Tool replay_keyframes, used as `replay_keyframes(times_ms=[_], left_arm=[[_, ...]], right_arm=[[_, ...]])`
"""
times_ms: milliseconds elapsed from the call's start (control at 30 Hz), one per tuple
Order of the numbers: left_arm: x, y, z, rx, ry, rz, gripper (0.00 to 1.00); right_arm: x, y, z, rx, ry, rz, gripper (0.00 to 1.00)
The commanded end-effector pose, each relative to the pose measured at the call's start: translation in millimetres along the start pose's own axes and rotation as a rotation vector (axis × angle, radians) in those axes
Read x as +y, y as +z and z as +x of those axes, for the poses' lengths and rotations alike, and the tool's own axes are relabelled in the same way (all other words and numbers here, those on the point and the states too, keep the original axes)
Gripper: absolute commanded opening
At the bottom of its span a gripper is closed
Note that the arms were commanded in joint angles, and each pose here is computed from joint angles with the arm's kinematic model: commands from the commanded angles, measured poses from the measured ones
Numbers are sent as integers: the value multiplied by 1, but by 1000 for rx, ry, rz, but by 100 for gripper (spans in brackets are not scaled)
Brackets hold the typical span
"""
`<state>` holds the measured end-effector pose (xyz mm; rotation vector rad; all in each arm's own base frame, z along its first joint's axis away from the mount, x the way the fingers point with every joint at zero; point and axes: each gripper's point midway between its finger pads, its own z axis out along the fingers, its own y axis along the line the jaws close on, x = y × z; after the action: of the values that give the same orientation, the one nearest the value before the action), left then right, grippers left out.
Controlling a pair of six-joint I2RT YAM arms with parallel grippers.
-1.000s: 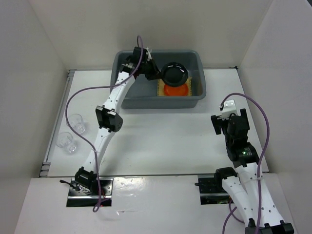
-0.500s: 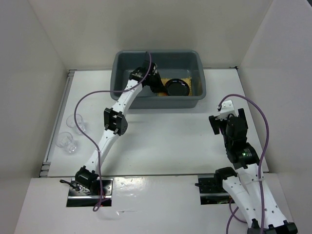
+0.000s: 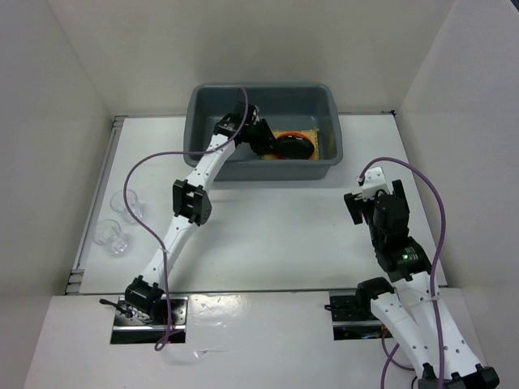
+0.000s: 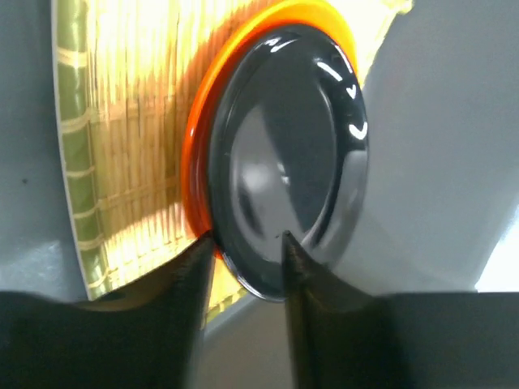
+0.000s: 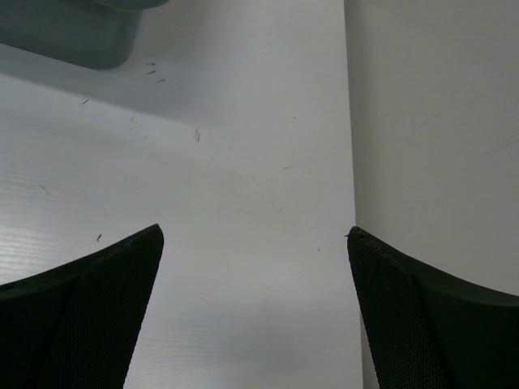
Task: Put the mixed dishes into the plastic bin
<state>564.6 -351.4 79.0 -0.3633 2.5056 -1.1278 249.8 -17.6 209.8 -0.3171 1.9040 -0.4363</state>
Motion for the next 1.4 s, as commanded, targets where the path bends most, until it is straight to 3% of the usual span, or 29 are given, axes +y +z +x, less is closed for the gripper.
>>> replay_keyframes(times_ms=[0,67,133,300,333,433,467,500,567,600,633,700,733,767,833,900,1067,1367], left_arm=[[-25,-9,-15,-31,19,111,55],[-30,-13,-16,-37,24,118,69],[-35,-28,-31,-68,24,130,98],[-86,-126,-92,-348,169,92,100],[-100,-164,-103,-415,196,76,100],[-97,-229,-115,-521,263,-56,100],[-83,-247,-124,-592,270,-172,100],[-67,-272,-109,-587,309,-317,100],[-19,-318,-111,-697,259,-652,100],[-29,-345,-103,-712,263,-661,100],[37,-328,-90,-586,144,-839,100],[47,-362,-77,-626,-9,-812,100],[110,-351,-53,-515,-60,-938,100],[93,-377,-61,-643,-65,-834,100],[131,-402,-49,-679,-178,-821,100],[154,-406,-27,-654,-197,-732,100],[222,-411,-7,-525,-257,-865,100],[273,-395,-7,-435,-257,-861,100]], right_arm=[[-2,0,-14,-62,34,15,98],[-4,-1,-18,-70,37,18,98],[-2,-1,-19,-74,37,8,98],[2,-1,-18,-73,33,-15,98],[3,-1,-19,-76,32,-24,98],[5,-1,-17,-71,20,-35,98],[8,-1,-18,-76,16,-44,98],[9,0,-17,-68,13,-47,98],[12,2,-16,-63,6,-58,98],[14,1,-17,-66,3,-66,98],[19,1,-19,-75,-1,-86,98],[28,0,-22,-82,-16,-118,98],[32,-1,-23,-89,-21,-132,98],[38,-2,-26,-101,-32,-151,98],[46,-3,-27,-101,-48,-172,98],[53,-3,-28,-102,-65,-192,98],[61,-4,-29,-105,-76,-219,98],[62,-2,-28,-98,-80,-222,98]])
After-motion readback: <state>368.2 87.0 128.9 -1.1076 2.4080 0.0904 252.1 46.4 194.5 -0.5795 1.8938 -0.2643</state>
